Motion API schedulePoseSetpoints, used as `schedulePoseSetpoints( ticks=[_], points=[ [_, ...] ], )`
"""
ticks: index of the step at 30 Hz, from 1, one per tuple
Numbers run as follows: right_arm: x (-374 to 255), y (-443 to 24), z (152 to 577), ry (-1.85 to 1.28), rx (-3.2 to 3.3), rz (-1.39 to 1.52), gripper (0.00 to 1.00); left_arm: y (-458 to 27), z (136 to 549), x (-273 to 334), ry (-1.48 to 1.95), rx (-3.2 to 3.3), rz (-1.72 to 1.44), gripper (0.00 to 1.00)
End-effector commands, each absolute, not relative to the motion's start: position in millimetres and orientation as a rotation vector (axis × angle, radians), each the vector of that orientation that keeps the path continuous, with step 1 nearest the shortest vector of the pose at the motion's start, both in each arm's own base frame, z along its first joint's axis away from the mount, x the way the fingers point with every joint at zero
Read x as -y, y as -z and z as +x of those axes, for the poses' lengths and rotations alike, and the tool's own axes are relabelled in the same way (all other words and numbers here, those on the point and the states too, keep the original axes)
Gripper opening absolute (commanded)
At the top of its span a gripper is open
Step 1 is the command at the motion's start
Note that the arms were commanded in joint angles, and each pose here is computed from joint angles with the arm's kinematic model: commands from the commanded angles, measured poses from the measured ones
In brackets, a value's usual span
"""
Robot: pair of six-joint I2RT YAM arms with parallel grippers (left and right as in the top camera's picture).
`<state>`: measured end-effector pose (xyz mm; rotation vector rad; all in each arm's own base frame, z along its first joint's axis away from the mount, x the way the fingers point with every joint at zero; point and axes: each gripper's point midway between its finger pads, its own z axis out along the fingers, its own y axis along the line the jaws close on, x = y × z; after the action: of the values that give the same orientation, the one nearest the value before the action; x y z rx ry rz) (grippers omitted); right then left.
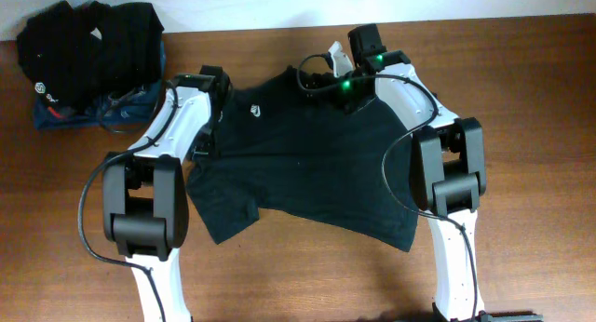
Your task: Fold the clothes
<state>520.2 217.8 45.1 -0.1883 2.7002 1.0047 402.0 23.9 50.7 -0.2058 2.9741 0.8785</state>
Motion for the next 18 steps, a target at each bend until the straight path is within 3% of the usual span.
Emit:
schedulePoseSetpoints(
  ticks=[1, 13, 18],
  points=[
    [-236, -58, 519, -1.130, -2.659, -0.207, 0.99, -67, 409, -52, -0.918, -2.895, -0.378, 0.99],
    [-275, -57, 499, -1.218, -2.794, 0.122, 0.99, -75, 401, -87, -0.930, -2.898, -0.552, 0.99],
    [-279, -39, 495, -1.020, -2.869, 0.367, 0.99, -75, 402, -87, -0.927, -2.895, -0.554, 0.99]
  ],
)
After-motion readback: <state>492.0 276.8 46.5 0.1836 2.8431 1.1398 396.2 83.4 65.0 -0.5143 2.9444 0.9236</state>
